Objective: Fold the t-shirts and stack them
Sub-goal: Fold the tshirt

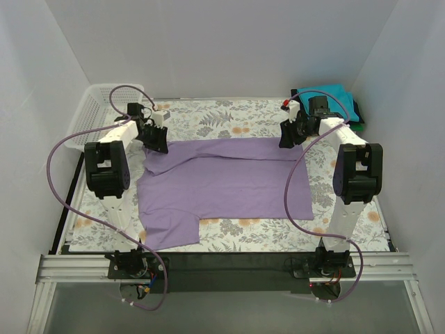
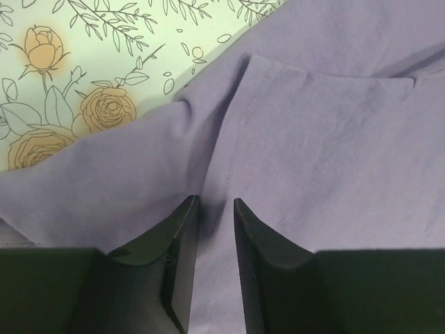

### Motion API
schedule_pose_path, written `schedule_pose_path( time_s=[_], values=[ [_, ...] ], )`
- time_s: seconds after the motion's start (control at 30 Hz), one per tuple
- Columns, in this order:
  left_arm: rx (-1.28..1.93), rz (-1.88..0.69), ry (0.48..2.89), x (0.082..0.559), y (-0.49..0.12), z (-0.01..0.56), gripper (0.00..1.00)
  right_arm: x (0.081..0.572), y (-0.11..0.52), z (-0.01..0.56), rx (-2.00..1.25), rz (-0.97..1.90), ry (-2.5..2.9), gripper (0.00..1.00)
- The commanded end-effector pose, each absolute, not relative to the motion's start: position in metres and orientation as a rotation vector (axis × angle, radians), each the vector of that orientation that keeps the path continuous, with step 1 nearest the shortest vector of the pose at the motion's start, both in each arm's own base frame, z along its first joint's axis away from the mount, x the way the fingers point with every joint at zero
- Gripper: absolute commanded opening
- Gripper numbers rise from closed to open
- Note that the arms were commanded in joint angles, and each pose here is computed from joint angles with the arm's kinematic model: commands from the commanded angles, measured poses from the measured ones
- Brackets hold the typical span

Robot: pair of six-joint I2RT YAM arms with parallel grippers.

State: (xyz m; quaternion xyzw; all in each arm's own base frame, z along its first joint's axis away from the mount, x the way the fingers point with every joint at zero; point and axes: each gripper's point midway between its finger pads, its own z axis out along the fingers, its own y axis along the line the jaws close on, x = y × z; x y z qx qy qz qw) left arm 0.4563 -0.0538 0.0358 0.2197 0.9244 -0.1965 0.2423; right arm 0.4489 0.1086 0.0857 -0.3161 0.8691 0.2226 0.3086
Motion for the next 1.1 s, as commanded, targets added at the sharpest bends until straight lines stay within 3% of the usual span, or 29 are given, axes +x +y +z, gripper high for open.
schedule_pose_path(
  time_s=[0.0,0.23,0.53,0.73,1.03,1.07],
  values=[
    [0.617,-0.479,2.453,0.459,-0.053,0.071,0.26,0.451,0.111,0.103,-0.834,0.6,2.26,0.54],
    [0.625,-0.497,2.457,0.459,-0.054,0.071,0.18,0.452,0.109,0.103,-0.834,0.591,2.261,0.54],
    [0.652,-0.569,2.444,0.45,-0.064,0.082,0.0,0.452,0.11,0.104,-0.831,0.593,2.261,0.54],
    [0.736,-0.635,2.381,0.418,-0.078,0.115,0.0,0.451,0.109,0.106,-0.836,0.588,2.256,0.53],
    [0.932,-0.802,2.406,0.315,-0.105,0.106,0.0,0.452,0.108,0.107,-0.844,0.584,2.253,0.53],
    [0.956,-0.819,2.413,0.304,-0.109,0.103,0.11,0.452,0.108,0.107,-0.845,0.586,2.252,0.53]
  ],
)
